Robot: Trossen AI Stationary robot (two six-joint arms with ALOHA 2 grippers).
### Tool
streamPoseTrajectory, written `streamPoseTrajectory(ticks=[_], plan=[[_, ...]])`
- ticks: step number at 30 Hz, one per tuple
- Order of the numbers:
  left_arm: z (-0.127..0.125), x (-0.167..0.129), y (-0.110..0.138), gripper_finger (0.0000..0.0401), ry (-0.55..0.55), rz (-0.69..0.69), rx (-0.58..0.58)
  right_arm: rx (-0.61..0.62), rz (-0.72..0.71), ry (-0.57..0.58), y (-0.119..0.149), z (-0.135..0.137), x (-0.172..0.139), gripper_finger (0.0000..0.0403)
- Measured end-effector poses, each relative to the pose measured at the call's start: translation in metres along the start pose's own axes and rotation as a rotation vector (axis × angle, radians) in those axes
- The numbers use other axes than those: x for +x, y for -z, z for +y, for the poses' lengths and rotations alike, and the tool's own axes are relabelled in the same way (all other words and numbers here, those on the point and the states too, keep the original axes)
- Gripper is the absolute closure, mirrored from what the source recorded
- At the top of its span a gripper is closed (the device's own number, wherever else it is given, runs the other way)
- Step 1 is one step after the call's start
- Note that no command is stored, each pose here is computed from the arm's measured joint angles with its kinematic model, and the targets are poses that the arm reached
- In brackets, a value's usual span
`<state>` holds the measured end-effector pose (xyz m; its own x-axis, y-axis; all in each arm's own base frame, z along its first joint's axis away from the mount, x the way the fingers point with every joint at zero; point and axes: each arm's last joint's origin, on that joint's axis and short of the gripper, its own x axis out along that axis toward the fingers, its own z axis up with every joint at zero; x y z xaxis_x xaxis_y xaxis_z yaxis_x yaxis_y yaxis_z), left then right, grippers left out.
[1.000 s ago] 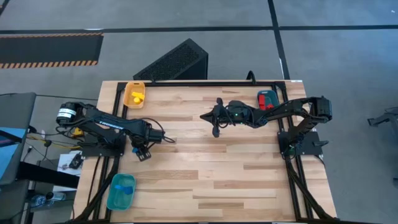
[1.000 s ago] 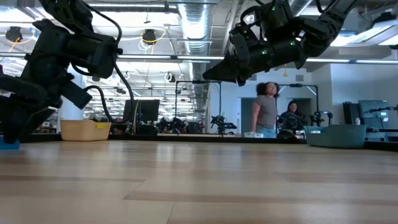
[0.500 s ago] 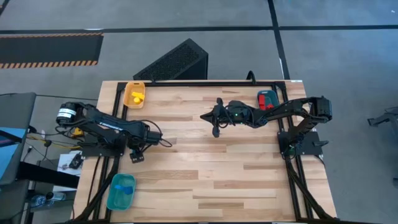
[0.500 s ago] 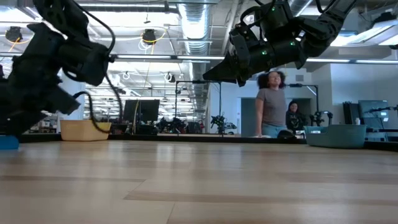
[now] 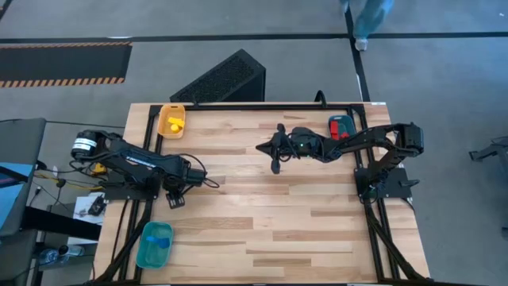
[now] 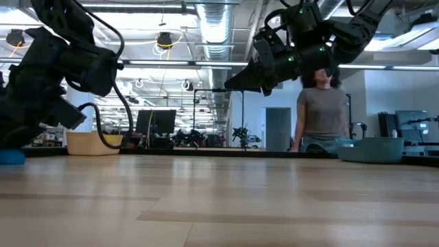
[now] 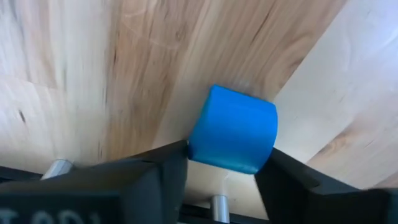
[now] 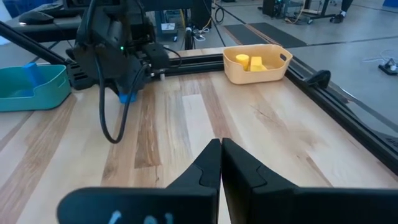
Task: Sort & place blocks by color
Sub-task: Put the blue block into the green bin
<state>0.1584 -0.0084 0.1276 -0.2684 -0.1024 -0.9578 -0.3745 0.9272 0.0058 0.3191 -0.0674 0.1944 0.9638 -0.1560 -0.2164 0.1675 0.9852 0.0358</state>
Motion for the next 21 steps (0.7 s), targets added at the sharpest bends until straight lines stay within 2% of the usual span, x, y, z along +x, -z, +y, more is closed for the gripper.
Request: streamPoseTrajectory(ticks=[4,10,14,17,21], plan=[[0.000,-0.001,0.000,0.0298,-0.005,-0.004,-0.003,0.000,0.000,-0.002,0.000,0.001,0.000,0.0368],[0.000,-0.002,0.000,0.0299,-0.020,-0.018,-0.033,0.016,0.000,-0.003,0.000,0.001,0.000,0.0368],[-0.007,-0.013,-0.006,0.0291,-0.125,-0.123,-0.026,0.035,-0.004,-0.004,0.000,0.001,0.000,0.0368],[-0.016,-0.025,-0.005,0.0288,-0.175,-0.155,0.012,0.048,-0.008,-0.004,-0.001,0.001,0.000,0.0368],[-0.034,-0.042,0.003,0.0294,-0.131,-0.120,0.115,0.052,-0.009,-0.005,-0.001,0.001,0.000,0.0368]])
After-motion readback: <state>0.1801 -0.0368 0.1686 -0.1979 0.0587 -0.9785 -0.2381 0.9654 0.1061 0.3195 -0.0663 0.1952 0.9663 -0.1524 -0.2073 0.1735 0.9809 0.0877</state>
